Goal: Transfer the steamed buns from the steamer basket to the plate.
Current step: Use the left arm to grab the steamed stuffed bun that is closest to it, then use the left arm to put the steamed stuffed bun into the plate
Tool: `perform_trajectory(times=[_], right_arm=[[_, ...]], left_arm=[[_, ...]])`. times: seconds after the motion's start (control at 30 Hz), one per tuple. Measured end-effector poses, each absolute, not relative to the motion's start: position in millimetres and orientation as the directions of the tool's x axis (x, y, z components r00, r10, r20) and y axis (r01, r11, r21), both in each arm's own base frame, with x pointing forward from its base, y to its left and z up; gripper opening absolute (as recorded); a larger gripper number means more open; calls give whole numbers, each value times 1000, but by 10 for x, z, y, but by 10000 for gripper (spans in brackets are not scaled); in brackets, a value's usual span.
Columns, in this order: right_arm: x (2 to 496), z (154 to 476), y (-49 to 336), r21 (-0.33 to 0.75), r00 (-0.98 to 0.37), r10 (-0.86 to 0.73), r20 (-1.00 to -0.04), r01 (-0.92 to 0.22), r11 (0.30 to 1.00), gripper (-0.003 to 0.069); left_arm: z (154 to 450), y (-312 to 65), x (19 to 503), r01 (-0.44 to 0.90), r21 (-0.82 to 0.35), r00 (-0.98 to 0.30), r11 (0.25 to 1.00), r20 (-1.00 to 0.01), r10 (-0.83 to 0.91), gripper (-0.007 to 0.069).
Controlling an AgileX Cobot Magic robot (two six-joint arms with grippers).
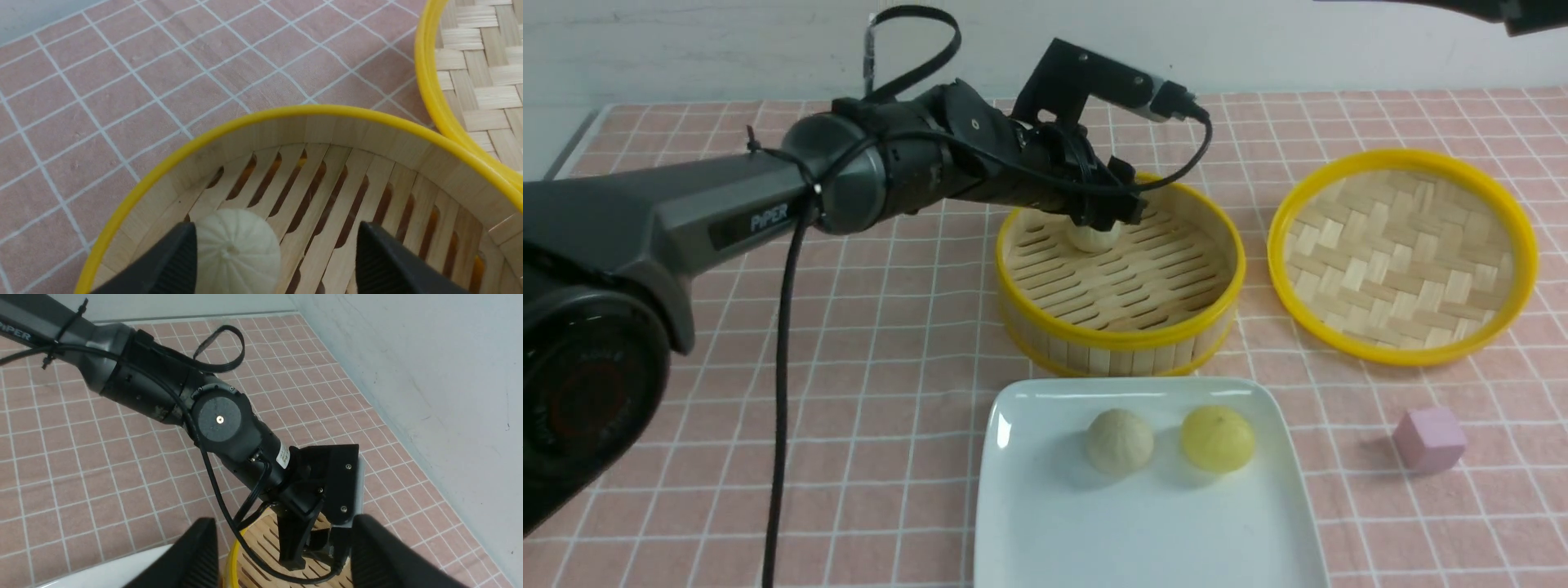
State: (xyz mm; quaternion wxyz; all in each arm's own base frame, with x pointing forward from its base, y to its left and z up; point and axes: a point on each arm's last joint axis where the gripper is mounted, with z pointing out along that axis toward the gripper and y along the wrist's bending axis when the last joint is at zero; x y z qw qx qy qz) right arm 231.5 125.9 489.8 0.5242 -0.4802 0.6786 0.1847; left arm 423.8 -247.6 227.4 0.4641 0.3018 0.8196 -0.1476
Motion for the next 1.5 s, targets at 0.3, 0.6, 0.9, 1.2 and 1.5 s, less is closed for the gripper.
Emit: perform_trajectory(times=[0.3,0.6,0.9,1.2,1.5], right_arm=[[2304,4912,1274,-233,9,-434,-901,-853,467,440],[2302,4914,1275,-230,8,-431,-902,-854,467,440],[2299,4918,1280,-225,8,-424,-906,-856,465,440],[2296,4922,1283,-220,7,-418,-909,-858,464,440],[2296,4922,1283,-220,7,-418,-909,-858,464,440]], left_arm=[[1979,-2492,4321,622,66,-396,781,-833,386,557],[1876,-2493,4355,614,84,-392,785,-830,396,557],[1743,-2495,4385,602,85,-404,794,-825,396,491],[1748,-2494,4390,599,86,-402,796,-827,392,51],[2211,-2457,4171,699,21,-419,715,-799,432,31]])
